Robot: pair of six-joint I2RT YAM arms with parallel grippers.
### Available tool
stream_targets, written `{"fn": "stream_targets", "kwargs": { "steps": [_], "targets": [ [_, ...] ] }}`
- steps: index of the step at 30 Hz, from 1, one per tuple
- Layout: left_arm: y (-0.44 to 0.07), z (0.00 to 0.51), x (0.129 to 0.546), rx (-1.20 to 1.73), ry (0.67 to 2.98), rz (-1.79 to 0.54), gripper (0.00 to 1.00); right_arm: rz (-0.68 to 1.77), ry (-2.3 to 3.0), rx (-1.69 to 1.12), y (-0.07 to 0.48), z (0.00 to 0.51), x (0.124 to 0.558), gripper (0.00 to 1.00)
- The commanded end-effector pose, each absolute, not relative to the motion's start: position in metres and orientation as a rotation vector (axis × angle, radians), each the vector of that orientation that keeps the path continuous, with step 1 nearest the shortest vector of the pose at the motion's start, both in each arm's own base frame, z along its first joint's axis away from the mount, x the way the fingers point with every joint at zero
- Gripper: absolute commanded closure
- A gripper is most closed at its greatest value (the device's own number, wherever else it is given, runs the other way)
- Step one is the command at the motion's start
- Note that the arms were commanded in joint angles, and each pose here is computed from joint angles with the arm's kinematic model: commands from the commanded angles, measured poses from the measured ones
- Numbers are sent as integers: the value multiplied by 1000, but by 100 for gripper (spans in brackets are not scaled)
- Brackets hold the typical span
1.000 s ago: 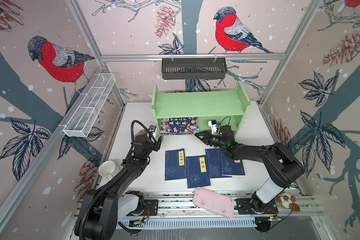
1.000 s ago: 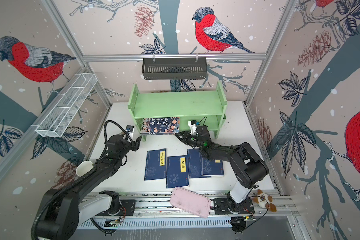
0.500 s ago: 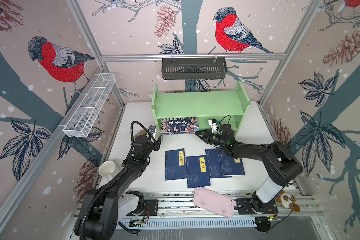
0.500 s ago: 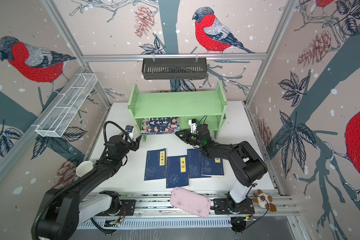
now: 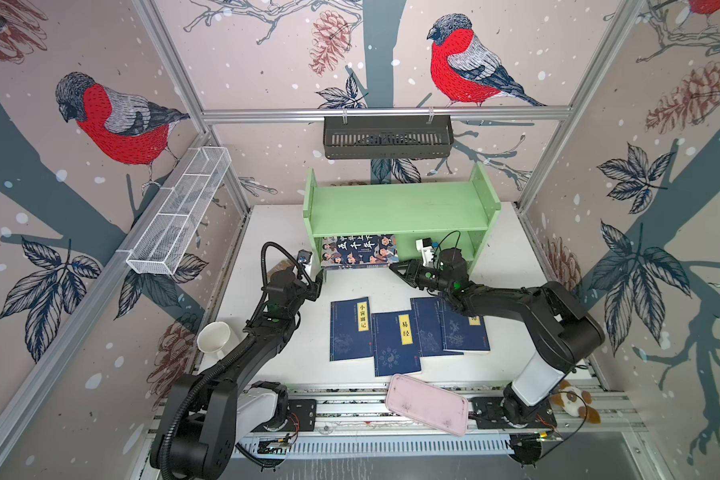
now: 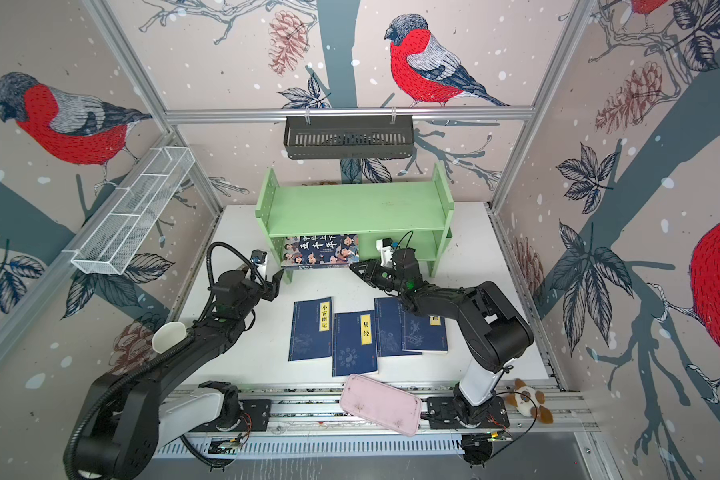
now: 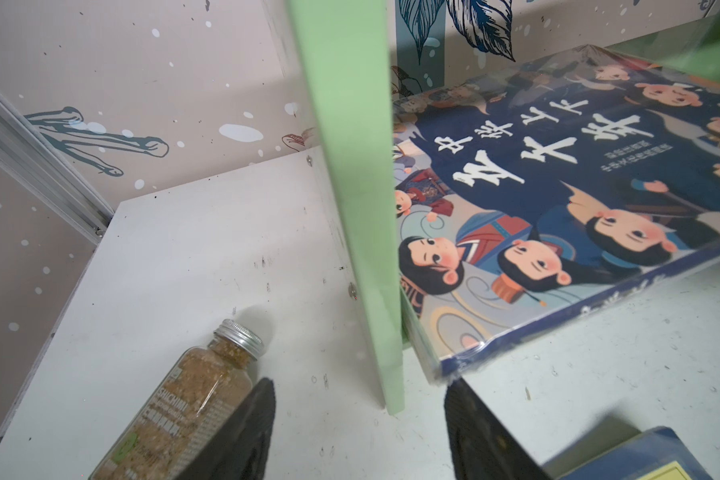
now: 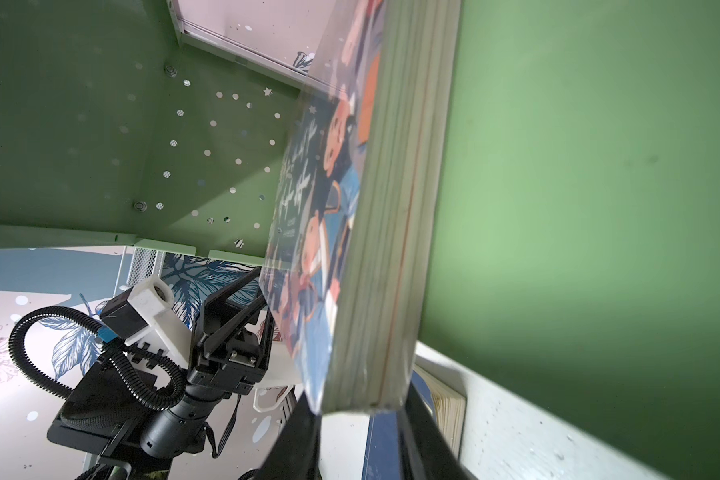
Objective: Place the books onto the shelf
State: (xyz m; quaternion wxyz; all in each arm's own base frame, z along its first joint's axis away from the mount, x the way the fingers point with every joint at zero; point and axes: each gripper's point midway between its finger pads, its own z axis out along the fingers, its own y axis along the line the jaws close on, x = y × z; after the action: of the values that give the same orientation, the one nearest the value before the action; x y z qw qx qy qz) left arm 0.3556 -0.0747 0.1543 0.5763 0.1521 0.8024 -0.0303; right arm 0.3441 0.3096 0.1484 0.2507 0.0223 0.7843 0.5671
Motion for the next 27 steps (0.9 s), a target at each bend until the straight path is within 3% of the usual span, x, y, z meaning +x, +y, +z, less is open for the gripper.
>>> {"fn": "stream_targets", "kwargs": {
  "steps": [1,22,27],
  "targets": [
    [-73,172,362,328,1811,-63,40,1571,2095,34,313,158,344,68],
    [-69,177,368,306,1799,-38,41,1595,2107,21,317,153,337,63],
    [-71,176,368,324,1807,-42,49,1596,2108,25,317,152,338,63]
  ]
}}
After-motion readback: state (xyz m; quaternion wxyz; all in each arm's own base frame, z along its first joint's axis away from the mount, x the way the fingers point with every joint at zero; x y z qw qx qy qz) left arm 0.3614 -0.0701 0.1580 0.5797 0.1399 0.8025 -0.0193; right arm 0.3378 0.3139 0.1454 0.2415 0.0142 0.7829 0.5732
